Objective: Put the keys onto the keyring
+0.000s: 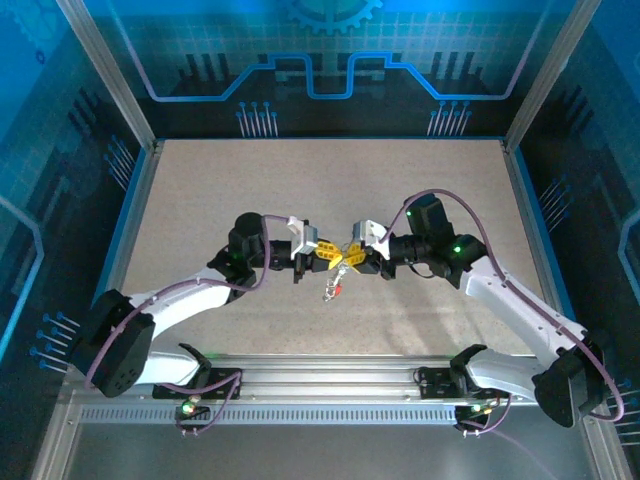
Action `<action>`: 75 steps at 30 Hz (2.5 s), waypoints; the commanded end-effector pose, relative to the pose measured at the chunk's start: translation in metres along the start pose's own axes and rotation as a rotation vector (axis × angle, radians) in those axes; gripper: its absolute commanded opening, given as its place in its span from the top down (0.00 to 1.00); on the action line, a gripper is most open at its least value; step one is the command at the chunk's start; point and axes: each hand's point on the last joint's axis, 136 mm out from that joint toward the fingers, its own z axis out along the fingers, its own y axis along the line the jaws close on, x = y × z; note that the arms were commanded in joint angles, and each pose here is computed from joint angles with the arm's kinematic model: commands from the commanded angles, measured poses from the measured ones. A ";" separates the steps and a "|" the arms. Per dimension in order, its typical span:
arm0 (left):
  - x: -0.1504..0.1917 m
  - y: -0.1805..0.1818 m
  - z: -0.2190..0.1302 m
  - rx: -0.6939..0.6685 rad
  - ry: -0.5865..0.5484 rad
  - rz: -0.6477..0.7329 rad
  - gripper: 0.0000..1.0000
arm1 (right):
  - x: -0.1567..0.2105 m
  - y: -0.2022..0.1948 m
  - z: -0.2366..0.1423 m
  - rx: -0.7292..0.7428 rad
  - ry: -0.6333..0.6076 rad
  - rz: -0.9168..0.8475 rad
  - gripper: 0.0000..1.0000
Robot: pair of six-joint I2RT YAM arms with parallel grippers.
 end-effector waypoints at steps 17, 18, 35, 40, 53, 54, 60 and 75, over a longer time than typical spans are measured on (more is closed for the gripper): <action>0.020 -0.002 -0.008 0.029 0.302 0.001 0.74 | 0.015 -0.002 0.005 0.017 0.127 -0.019 1.00; 0.020 -0.004 -0.007 0.041 0.307 0.000 0.74 | 0.016 -0.003 0.006 0.017 0.133 -0.021 1.00; 0.024 -0.010 0.002 0.091 0.329 0.035 0.75 | 0.014 0.004 0.013 -0.022 0.130 -0.037 1.00; 0.024 -0.008 0.004 0.087 0.333 0.037 0.75 | 0.012 0.007 0.013 -0.033 0.121 -0.046 1.00; 0.027 -0.010 0.006 0.095 0.358 0.053 0.79 | 0.009 0.010 0.013 -0.042 0.106 -0.061 1.00; 0.026 -0.010 0.006 0.096 0.358 0.052 0.80 | 0.008 0.010 0.013 -0.043 0.105 -0.062 1.00; 0.020 -0.012 0.008 0.108 0.340 0.058 0.92 | 0.009 0.006 0.015 -0.027 0.110 -0.065 1.00; 0.001 -0.007 0.003 0.066 0.195 0.075 1.00 | 0.013 0.001 -0.003 0.041 0.080 -0.035 0.79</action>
